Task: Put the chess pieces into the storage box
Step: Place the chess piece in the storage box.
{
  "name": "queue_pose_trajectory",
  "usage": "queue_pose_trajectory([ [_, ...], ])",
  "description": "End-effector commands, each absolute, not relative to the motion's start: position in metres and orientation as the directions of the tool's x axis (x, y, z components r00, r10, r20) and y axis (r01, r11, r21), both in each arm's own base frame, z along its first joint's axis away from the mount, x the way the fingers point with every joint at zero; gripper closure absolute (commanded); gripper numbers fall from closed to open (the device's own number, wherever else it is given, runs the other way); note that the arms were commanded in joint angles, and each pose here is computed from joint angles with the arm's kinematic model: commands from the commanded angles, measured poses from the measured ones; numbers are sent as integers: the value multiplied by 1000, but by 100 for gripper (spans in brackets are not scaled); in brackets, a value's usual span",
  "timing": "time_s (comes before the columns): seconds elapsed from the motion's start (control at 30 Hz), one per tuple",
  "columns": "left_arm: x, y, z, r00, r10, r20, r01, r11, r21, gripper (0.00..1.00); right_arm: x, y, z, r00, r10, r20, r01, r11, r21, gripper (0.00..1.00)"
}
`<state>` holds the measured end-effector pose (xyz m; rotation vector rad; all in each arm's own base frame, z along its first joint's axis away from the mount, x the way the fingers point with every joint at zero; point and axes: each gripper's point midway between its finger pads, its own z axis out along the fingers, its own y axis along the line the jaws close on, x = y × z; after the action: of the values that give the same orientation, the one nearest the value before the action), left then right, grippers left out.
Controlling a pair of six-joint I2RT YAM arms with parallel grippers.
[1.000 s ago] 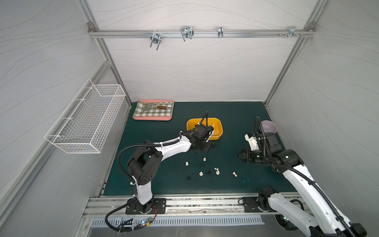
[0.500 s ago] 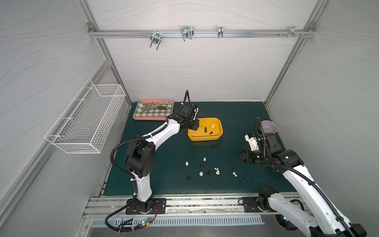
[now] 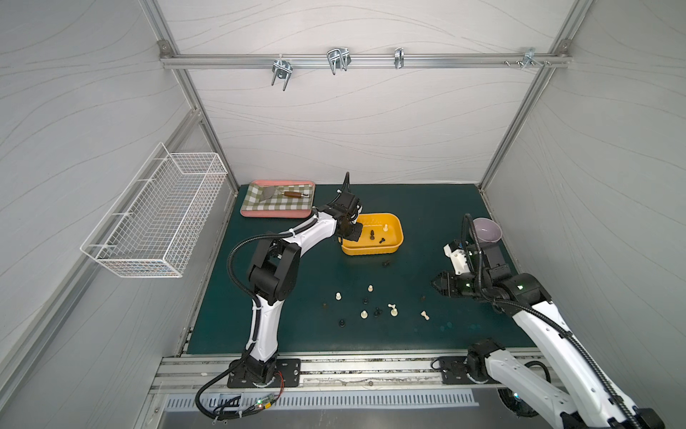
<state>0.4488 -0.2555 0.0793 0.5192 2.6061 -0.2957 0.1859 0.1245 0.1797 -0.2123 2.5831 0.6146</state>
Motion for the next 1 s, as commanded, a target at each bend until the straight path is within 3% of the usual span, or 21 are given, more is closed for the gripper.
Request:
queue_pose_trajectory([
  [0.0,466,-256,88,-800,319,-507,420,903,-95,90,182,121,177,-882,-30,-470,-234,894,382,56],
  [0.27,480,-247,85,-802,338,-492,418,906,-60,86,182,121,176,-881,-32,-471,-234,896,377,56],
  [0.43,486,-241,87,-807,317,-498,396,917,-59,62,181,122,176,-881,-37,-472,-239,896,374,56],
  [0.53,487,-238,91,-806,307,-507,387,920,-58,54,181,122,176,-879,-40,-475,-239,898,368,55],
  [0.97,478,-236,121,-779,276,-563,389,917,-89,47,178,124,175,-878,-60,-475,-250,904,348,55],
])
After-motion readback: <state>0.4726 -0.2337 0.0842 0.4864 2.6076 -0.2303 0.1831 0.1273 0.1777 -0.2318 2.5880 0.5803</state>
